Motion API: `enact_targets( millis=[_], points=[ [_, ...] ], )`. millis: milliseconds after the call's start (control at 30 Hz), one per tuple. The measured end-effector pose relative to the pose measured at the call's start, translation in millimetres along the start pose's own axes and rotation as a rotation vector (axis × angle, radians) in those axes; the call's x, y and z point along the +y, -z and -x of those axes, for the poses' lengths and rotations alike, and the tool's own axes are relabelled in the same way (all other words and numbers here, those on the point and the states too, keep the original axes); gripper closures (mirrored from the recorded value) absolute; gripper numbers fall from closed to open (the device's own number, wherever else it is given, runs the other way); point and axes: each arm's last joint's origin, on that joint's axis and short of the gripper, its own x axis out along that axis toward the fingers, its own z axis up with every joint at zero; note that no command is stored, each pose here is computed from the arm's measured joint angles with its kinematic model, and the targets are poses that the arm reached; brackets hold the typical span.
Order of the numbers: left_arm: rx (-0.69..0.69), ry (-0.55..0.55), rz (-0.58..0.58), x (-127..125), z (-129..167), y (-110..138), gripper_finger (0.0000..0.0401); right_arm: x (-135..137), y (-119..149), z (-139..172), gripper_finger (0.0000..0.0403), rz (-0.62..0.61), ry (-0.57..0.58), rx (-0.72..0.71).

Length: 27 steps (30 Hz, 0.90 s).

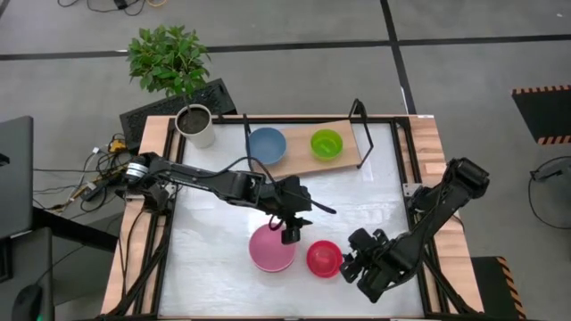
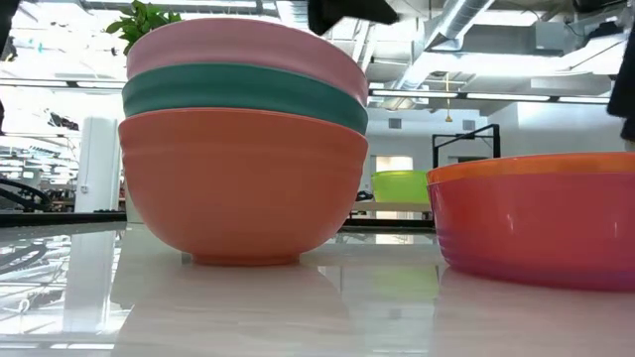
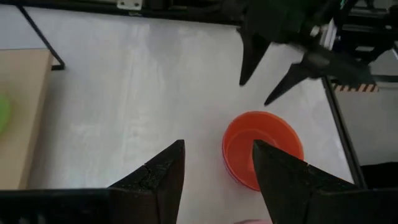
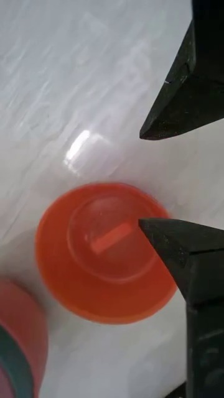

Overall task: Place and stack bowls onto a shelf
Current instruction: Stack the small orange bowl on top of the small green bowl on the shelf

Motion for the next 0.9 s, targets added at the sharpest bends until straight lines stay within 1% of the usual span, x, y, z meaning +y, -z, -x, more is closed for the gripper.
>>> enact_targets(
  millis=[67, 167, 367, 533, 667, 900],
  points=[
    [-0.019, -0.008, 0.003, 0, 8, -3, 0.0230, 1, -1, -2, 0.0161, -0.004, 0.007, -0.001],
    [-0.036, -0.033, 0.004, 1, 17, -6, 0.0230, 0, -3, -9, 0.0161, -0.001, 0.046, 0.012],
    [-0.043, -0.039, 0.005, 1, 23, -7, 0.0230, 5, -4, -23, 0.0161, 0.035, 0.054, 0.064],
    [-0.005, -0.045, 0.023, 1, 22, -3, 0.0230, 9, -4, -34, 0.0161, 0.070, 0.059, 0.102],
    [0.007, -0.047, 0.023, 1, 22, -2, 0.0230, 6, -8, -41, 0.0161, 0.080, 0.112, 0.109],
    [0.011, -0.048, 0.025, 2, 22, -2, 0.0230, -8, -32, -51, 0.0161, 0.119, 0.256, 0.109]
  ],
)
